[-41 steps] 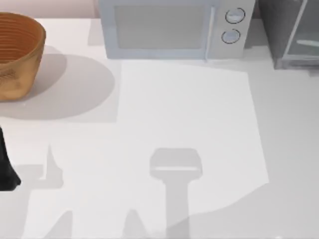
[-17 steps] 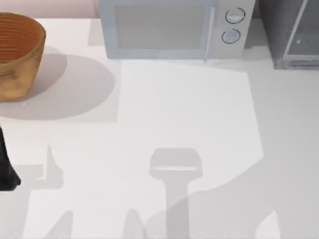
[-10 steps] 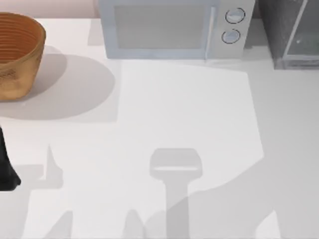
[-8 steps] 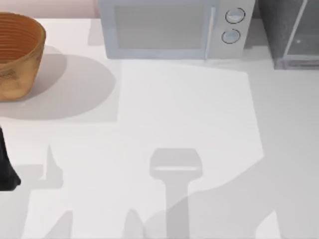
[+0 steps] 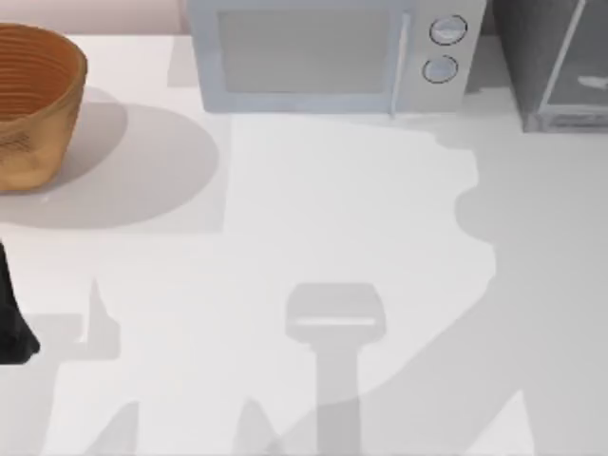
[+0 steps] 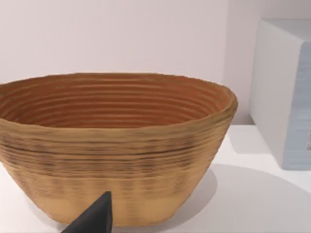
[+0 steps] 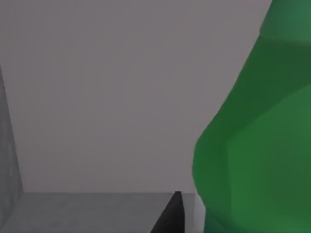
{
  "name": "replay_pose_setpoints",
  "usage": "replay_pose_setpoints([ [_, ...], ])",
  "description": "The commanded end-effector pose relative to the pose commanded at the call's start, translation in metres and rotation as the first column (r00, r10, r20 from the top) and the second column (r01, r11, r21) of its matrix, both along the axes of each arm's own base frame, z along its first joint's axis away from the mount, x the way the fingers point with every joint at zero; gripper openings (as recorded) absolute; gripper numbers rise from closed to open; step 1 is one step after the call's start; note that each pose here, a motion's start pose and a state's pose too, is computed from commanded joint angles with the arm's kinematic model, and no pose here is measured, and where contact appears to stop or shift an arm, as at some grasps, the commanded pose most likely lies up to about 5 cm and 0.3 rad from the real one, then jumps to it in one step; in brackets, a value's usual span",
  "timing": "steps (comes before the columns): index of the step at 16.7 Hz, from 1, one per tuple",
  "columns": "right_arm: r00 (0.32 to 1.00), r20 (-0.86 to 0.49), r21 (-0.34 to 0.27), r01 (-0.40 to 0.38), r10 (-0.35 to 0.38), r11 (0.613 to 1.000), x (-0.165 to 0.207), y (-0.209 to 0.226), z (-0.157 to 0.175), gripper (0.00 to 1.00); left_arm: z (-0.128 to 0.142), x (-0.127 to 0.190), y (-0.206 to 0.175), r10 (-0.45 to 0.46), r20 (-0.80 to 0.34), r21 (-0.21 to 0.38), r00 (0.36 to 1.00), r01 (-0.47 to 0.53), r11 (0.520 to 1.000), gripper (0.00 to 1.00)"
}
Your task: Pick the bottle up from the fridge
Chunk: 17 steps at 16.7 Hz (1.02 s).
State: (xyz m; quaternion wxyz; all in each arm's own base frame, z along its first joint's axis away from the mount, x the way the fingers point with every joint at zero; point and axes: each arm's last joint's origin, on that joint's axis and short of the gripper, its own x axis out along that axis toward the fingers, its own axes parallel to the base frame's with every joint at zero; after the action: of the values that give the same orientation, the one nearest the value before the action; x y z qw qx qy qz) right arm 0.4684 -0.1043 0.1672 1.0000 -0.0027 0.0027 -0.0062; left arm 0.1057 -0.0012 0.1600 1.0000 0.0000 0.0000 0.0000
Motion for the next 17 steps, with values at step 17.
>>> replay_pose_setpoints([
  [17,1.000,-0.006,0.003,-0.001,0.001,1.000,-0.099,0.001,-0.001,0.00,0.000,0.000,0.000,0.000,0.000,0.000,1.000,0.000,1.000,1.00],
])
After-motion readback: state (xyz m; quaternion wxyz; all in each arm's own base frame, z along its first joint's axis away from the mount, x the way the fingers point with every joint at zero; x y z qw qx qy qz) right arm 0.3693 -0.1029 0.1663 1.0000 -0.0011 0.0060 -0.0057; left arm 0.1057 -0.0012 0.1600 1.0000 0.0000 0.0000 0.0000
